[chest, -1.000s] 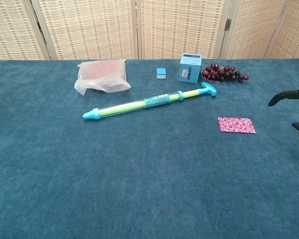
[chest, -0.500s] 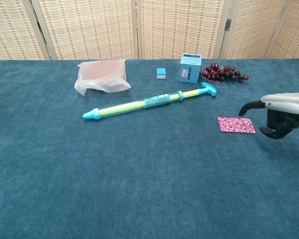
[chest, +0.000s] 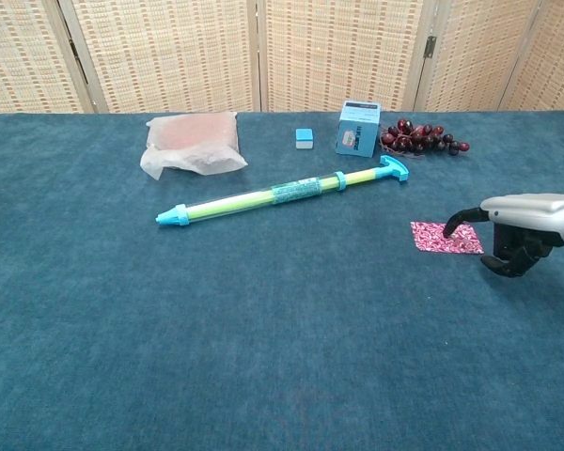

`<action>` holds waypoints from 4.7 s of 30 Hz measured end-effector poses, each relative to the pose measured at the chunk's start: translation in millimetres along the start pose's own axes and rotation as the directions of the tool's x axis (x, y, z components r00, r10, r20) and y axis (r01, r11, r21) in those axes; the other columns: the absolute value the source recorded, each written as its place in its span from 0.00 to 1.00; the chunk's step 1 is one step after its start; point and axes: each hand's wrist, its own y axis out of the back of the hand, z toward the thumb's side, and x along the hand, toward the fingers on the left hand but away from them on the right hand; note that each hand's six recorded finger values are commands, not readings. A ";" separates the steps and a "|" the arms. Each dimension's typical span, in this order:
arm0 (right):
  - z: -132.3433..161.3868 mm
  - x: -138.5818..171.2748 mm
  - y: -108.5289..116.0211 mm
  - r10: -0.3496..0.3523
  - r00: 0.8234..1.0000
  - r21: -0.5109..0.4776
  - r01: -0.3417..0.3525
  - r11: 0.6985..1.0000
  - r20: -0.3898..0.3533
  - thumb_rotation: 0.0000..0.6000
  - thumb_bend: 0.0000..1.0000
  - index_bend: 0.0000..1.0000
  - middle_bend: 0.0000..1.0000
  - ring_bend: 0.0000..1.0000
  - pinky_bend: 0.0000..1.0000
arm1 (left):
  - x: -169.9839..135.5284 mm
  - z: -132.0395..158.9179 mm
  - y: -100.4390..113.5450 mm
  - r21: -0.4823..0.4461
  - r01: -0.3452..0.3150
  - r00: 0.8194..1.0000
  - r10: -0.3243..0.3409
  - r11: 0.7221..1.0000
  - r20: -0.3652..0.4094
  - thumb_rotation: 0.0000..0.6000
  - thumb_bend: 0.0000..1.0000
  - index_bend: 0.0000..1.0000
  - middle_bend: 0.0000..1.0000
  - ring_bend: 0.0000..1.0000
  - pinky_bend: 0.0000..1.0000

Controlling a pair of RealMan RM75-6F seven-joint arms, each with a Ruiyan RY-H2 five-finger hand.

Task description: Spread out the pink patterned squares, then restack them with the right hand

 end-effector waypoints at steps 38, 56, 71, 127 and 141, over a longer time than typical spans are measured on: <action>6.0 39.4 -22.7 0.036 0.998 0.040 -0.034 0.999 -0.042 1.00 0.59 0.16 1.00 1.00 1.00 | -2.1 -0.6 0.1 0.004 -0.002 1.000 0.002 1.000 0.004 1.00 0.26 0.23 0.05 0.04 0.11; 8.9 61.0 -25.5 0.015 0.999 0.051 -0.012 0.999 -0.050 1.00 0.59 0.16 1.00 1.00 1.00 | 2.3 2.7 -2.0 0.002 0.003 1.000 -0.003 1.000 0.015 1.00 0.26 0.23 0.05 0.04 0.11; 3.9 31.2 -8.4 -0.008 1.000 0.031 0.009 0.999 -0.021 1.00 0.59 0.16 1.00 1.00 1.00 | -1.0 -1.2 -2.7 0.004 0.006 1.000 -0.006 1.000 0.001 1.00 0.26 0.23 0.05 0.04 0.11; -58.6 77.1 -30.5 0.032 0.991 0.058 -0.040 0.998 0.127 1.00 0.60 0.16 1.00 1.00 1.00 | -1.9 0.5 -1.3 0.007 0.003 1.000 -0.003 1.000 0.003 1.00 0.26 0.23 0.05 0.04 0.11; -41.2 64.8 -21.4 -0.003 0.997 0.024 0.001 1.000 0.073 1.00 0.60 0.16 1.00 1.00 1.00 | -3.0 0.5 -0.7 0.006 0.001 1.000 -0.001 1.000 0.004 1.00 0.26 0.23 0.05 0.04 0.11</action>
